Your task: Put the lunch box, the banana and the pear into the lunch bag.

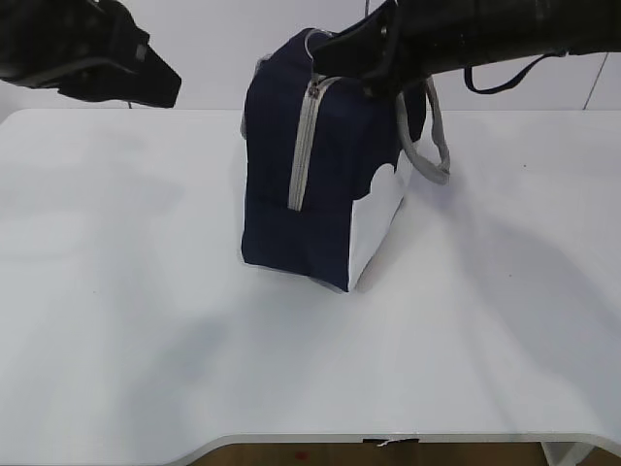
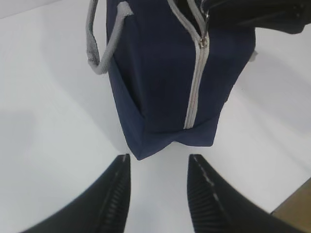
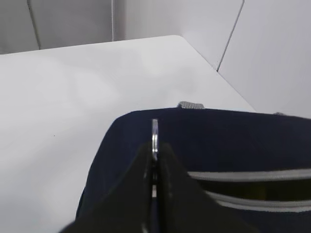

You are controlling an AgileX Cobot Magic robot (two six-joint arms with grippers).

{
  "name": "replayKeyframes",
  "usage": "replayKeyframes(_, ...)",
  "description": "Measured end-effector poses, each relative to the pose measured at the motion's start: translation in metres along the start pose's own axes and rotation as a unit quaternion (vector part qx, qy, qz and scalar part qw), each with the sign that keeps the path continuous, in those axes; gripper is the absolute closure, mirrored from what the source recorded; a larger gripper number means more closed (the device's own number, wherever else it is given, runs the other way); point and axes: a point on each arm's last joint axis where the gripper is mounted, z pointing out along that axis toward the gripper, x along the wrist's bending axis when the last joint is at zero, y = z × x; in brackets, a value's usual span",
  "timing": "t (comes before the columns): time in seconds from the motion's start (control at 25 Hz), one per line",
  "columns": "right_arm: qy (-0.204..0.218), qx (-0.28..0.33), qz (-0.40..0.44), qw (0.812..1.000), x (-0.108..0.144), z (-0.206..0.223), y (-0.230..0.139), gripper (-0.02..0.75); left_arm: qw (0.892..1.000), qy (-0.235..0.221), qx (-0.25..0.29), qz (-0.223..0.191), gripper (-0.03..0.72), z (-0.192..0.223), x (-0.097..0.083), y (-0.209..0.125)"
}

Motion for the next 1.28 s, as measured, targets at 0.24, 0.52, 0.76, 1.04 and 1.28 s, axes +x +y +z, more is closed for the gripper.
replayKeyframes(0.24, 0.000, -0.005, -0.001, 1.000, -0.001, -0.001, 0.005, 0.731, 1.000, -0.002, -0.016, 0.015, 0.389, 0.026, 0.002, 0.003)
replayKeyframes(0.52, 0.002, -0.002, -0.003, 1.000, -0.001, -0.001, 0.005, 0.731, 0.999, 0.007, -0.027, 0.024, 0.389, 0.067, 0.008, 0.001)
replayKeyframes(0.76, 0.002, -0.002, -0.003, 1.000, -0.001, -0.001, 0.005, 0.731, 0.999, 0.014, -0.046, 0.018, 0.389, 0.089, 0.012, 0.001)
replayKeyframes(1.04, 0.002, -0.001, -0.004, 1.000, -0.001, -0.001, 0.005, 0.731, 0.997, 0.023, -0.067, 0.016, 0.389, 0.109, 0.016, 0.000)
replayKeyframes(1.28, 0.002, -0.001, -0.003, 1.000, -0.001, -0.001, 0.005, 0.731, 0.997, 0.027, -0.066, 0.024, 0.316, 0.114, 0.018, -0.002)
